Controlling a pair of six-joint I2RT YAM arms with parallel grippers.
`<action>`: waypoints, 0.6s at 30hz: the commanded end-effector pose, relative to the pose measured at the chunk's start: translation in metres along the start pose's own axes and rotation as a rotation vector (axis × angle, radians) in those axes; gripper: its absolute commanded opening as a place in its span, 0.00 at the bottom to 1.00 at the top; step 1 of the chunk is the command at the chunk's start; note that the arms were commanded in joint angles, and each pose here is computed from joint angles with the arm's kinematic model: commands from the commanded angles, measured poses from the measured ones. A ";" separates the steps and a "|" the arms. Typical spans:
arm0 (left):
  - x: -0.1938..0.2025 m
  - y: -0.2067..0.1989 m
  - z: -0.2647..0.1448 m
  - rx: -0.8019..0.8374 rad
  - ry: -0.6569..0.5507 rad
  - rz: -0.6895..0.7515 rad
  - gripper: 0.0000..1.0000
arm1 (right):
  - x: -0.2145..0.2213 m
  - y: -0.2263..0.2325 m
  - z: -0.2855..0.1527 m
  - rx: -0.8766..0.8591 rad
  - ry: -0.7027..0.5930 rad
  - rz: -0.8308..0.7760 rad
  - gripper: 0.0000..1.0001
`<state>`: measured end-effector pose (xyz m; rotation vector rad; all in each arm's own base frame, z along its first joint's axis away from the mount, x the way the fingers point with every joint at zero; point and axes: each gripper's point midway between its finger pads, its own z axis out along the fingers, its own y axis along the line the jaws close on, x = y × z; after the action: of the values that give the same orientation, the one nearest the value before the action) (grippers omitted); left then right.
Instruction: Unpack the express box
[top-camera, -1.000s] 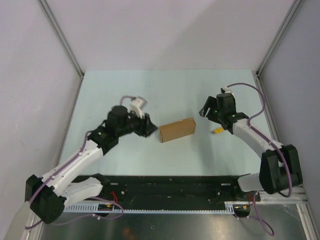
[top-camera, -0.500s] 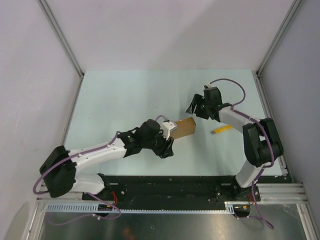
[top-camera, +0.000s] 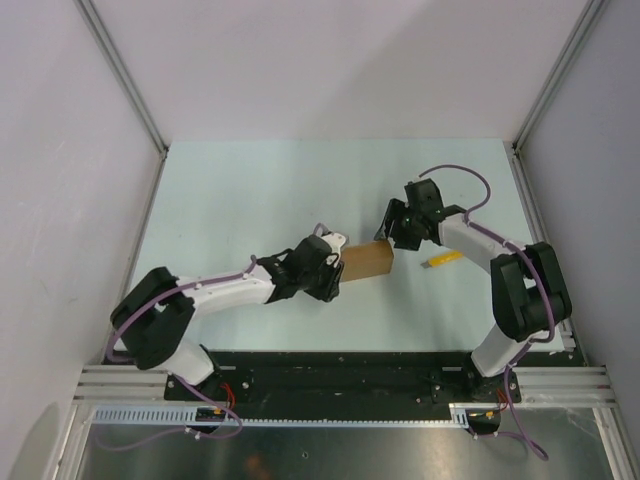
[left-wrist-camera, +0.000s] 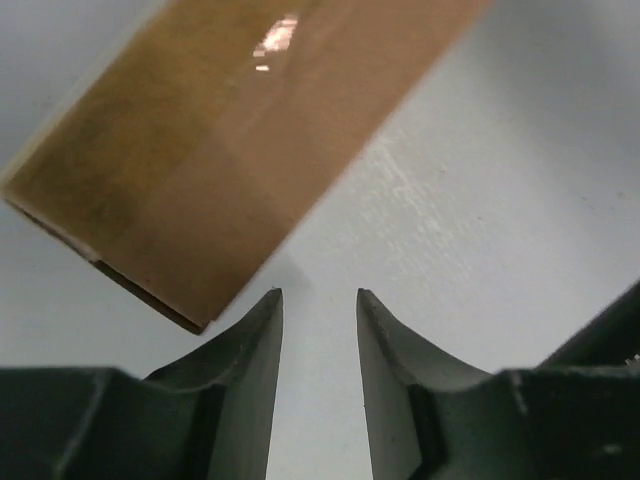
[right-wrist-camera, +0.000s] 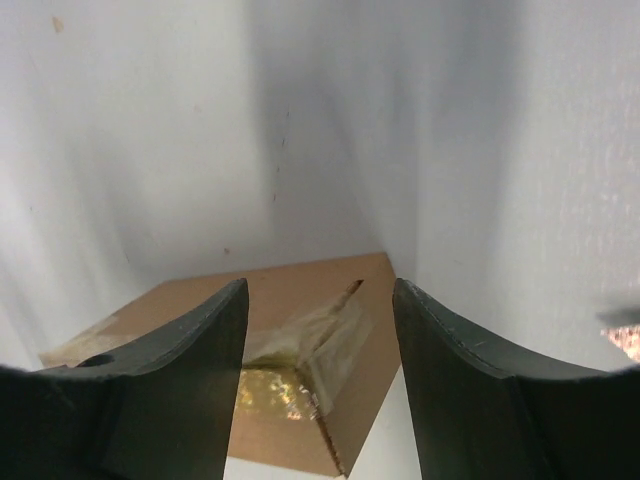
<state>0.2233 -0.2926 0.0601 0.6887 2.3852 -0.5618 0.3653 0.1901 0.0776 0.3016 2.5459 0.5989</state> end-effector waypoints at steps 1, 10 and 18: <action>-0.029 0.021 0.008 -0.059 -0.060 -0.132 0.40 | 0.000 0.014 -0.031 0.025 -0.026 -0.013 0.63; -0.067 0.062 0.004 -0.068 -0.120 -0.263 0.41 | 0.067 0.022 -0.041 0.053 0.093 -0.131 0.62; -0.103 0.058 0.012 0.054 -0.128 -0.330 0.45 | 0.099 0.051 -0.050 0.039 0.069 -0.178 0.62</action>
<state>0.3185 -0.2674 0.0853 0.2949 2.4142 -0.6409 0.2661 0.2391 0.0814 0.0451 2.6804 0.5040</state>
